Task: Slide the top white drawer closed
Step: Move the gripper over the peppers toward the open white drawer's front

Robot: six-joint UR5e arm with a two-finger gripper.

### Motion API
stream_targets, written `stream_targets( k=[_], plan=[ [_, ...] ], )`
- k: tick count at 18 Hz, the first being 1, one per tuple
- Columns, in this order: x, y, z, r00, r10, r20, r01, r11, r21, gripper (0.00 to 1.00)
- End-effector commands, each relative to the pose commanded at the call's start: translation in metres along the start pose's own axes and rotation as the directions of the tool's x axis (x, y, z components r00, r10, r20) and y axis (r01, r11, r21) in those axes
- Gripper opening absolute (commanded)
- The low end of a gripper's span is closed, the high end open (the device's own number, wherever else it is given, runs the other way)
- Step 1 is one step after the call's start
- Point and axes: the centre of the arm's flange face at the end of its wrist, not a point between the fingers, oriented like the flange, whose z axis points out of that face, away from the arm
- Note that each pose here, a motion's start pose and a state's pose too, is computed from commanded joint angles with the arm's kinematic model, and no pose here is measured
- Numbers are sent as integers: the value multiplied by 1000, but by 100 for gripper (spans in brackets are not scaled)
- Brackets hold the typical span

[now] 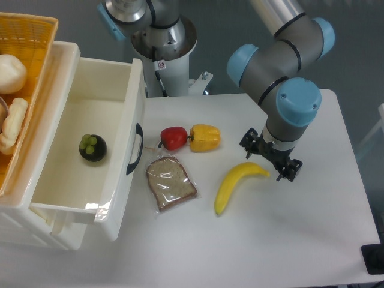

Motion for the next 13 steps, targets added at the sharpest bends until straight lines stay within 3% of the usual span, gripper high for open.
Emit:
stream_targets(
  k=[6, 9, 13],
  plan=[
    [5, -1, 8, 1000, -21, -20, 22, 1000, 6, 100],
    [19, 3, 32, 997, -34, -70, 34, 999, -6, 100],
    [48, 9, 30, 992, -82, -91, 81, 997, -13, 100]
  ],
)
